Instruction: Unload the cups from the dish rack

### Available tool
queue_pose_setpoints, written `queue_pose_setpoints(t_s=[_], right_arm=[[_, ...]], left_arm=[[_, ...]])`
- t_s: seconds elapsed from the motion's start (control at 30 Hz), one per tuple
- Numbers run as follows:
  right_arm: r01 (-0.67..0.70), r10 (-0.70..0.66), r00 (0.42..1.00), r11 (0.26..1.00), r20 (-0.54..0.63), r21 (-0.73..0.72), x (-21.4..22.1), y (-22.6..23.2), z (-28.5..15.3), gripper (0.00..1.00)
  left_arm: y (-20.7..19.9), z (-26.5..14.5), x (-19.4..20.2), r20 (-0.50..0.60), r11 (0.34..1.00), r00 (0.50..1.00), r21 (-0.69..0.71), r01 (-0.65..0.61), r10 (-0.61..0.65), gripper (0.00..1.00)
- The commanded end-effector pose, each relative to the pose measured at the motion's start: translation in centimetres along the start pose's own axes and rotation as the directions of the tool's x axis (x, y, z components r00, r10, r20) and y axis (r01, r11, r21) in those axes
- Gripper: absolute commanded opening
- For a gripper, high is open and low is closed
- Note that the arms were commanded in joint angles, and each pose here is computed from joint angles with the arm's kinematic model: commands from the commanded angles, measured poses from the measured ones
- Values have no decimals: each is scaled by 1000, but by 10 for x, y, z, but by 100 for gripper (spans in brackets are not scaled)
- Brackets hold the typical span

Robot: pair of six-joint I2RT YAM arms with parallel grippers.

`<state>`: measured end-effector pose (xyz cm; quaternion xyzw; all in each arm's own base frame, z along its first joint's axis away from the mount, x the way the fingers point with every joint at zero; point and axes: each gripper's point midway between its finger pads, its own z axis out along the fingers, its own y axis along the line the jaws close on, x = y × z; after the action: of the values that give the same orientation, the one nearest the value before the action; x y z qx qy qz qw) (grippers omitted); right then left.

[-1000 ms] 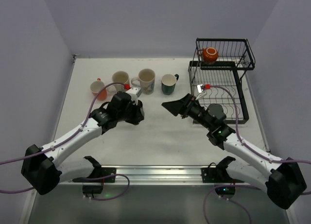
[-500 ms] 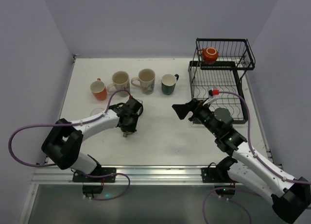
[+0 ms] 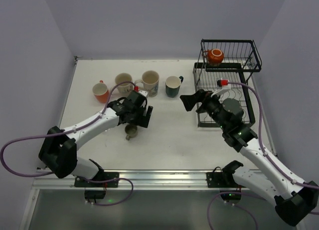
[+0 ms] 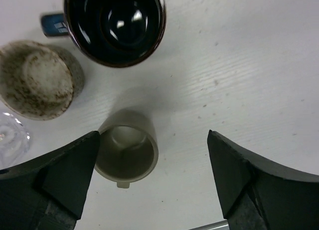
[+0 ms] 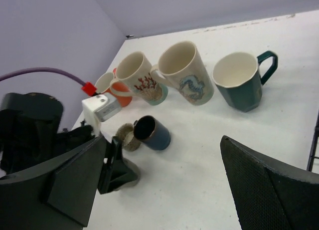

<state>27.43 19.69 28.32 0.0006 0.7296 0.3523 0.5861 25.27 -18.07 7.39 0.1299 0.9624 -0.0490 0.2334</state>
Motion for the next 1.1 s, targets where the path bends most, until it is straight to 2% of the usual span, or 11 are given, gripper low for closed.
queue_pose_setpoints(t_s=[0.0,0.17,0.2,0.27,0.4,0.53,0.57,0.67,0.7,0.8,1.07], right_arm=[[47,-48,998,999,33,14,-37,5,3,99],[118,-129,989,983,74,141,-91,-16,11,93],[142,-161,982,974,97,179,-112,-22,8,93],[166,-190,979,952,71,259,-122,-42,15,92],[238,-291,954,882,74,407,-175,-75,19,89],[301,-338,941,824,-10,481,-200,-107,38,88],[318,-327,942,812,-70,490,-194,-116,40,88],[416,-359,909,787,-210,455,-192,-130,61,93],[480,-407,877,761,-254,437,-199,-137,72,94],[541,-432,838,735,-333,409,-206,-151,75,99],[518,-366,820,802,-440,298,-168,-196,108,99]], left_arm=[[-11,-52,-61,218,997,975,58,-52,38,94],[-21,-104,-101,426,984,903,129,-119,53,99],[-21,-120,-109,491,983,870,141,-122,38,100],[-15,-134,-110,555,981,830,134,-141,43,100],[-10,-149,-115,654,981,756,119,-156,41,100],[-9,-144,-112,673,979,738,116,-165,45,100],[-9,-141,-110,668,979,742,116,-168,48,100],[-8,-140,-108,670,979,741,114,-172,52,100],[-9,-140,-108,676,978,735,118,-172,48,100],[-10,-139,-107,676,976,735,125,-176,46,100],[-10,-123,-107,644,979,762,110,-172,61,100]])
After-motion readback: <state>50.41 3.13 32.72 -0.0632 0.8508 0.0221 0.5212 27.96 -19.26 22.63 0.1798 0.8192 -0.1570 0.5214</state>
